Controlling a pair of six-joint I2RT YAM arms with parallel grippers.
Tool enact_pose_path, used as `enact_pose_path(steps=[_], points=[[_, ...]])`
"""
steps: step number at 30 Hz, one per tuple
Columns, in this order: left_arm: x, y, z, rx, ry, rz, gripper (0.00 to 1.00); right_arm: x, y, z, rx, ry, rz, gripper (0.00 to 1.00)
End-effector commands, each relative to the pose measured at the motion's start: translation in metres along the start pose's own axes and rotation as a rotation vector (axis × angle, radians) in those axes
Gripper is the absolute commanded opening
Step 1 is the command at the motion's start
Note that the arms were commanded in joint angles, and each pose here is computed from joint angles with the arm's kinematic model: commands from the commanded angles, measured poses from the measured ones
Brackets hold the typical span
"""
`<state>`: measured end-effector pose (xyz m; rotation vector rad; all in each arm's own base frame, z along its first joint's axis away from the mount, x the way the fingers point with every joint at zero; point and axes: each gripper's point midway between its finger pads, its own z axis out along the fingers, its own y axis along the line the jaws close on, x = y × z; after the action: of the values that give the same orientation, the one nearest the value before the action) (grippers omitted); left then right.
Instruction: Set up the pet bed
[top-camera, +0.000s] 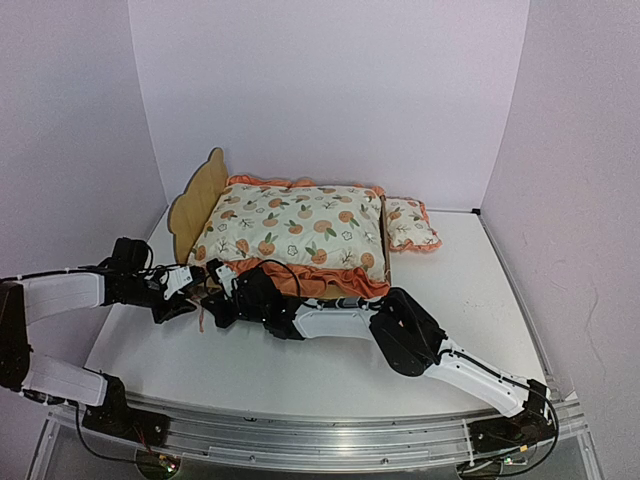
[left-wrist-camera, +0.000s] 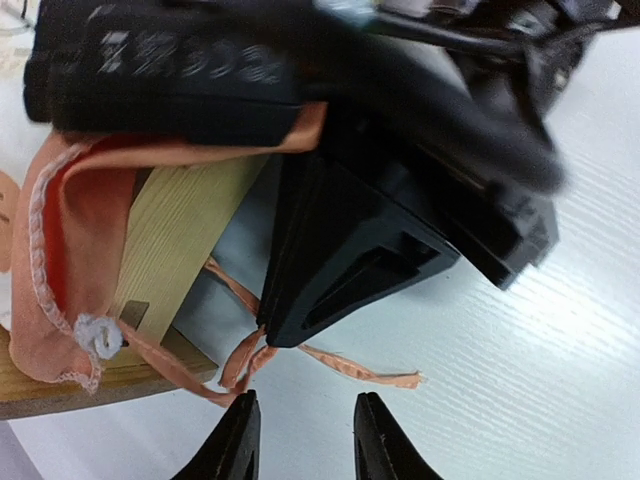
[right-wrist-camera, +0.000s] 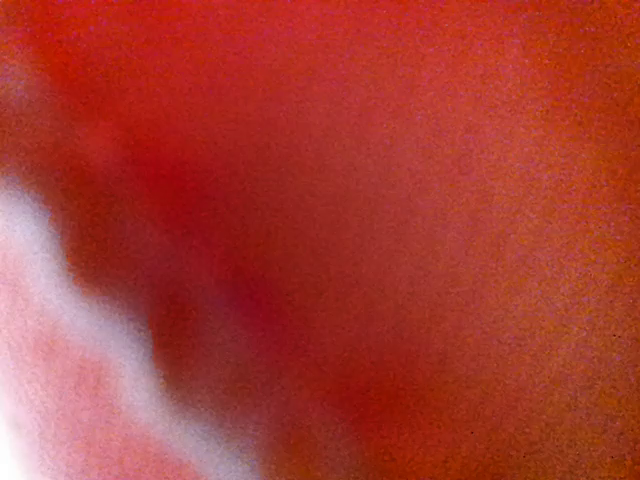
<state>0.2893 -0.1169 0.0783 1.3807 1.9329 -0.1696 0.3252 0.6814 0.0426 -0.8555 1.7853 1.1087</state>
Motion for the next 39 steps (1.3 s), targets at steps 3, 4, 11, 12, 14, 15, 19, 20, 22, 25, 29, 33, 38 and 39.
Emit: enact_pose_path(steps=[3, 4, 11, 12, 14, 15, 19, 20, 22, 25, 29, 33, 38, 39], points=[[0.001, -0.019, -0.019, 0.021, -0.02, 0.259, 0.38, -0.018, 0.003, 0.003, -0.014, -0.061, 0.008, 0.0], [0.002, -0.018, -0.02, 0.01, -0.02, 0.274, 0.38, -0.018, 0.003, 0.003, -0.015, -0.061, 0.009, 0.0], [0.023, 0.026, -0.021, -0.117, 0.031, 0.322, 0.29, -0.018, 0.003, 0.003, -0.014, -0.059, 0.013, 0.0], [0.028, 0.03, -0.019, -0.135, 0.048, 0.325, 0.26, -0.018, 0.002, 0.003, -0.01, -0.061, 0.013, 0.0], [0.029, 0.038, -0.016, -0.179, 0.048, 0.333, 0.24, -0.018, 0.001, 0.003, 0.0, -0.064, 0.016, 0.0], [0.029, 0.04, -0.015, -0.202, 0.038, 0.337, 0.23, -0.018, 0.0, 0.003, 0.004, -0.066, 0.019, 0.0], [0.026, 0.048, -0.011, -0.318, -0.016, 0.37, 0.22, -0.019, -0.002, 0.003, 0.013, -0.07, 0.021, 0.0], [0.025, 0.051, -0.011, -0.344, -0.024, 0.381, 0.22, -0.02, -0.002, 0.003, 0.013, -0.07, 0.021, 0.0], [0.028, 0.055, -0.007, -0.373, -0.025, 0.373, 0.21, -0.019, -0.002, 0.002, 0.018, -0.069, 0.023, 0.0], [0.023, 0.071, -0.005, -0.409, -0.036, 0.302, 0.2, -0.02, -0.005, 0.002, 0.031, -0.073, 0.031, 0.0], [0.012, 0.053, 0.004, -0.281, -0.097, 0.243, 0.25, -0.021, -0.008, 0.001, 0.051, -0.078, 0.036, 0.0], [0.002, 0.04, 0.008, -0.217, -0.14, 0.173, 0.27, -0.021, -0.008, 0.0, 0.057, -0.073, 0.033, 0.0], [0.0, 0.059, 0.009, -0.26, -0.125, 0.059, 0.24, -0.023, -0.009, -0.002, 0.066, -0.075, 0.031, 0.0], [0.001, 0.062, 0.008, -0.272, -0.119, 0.043, 0.24, -0.023, -0.01, -0.002, 0.067, -0.076, 0.031, 0.0]])
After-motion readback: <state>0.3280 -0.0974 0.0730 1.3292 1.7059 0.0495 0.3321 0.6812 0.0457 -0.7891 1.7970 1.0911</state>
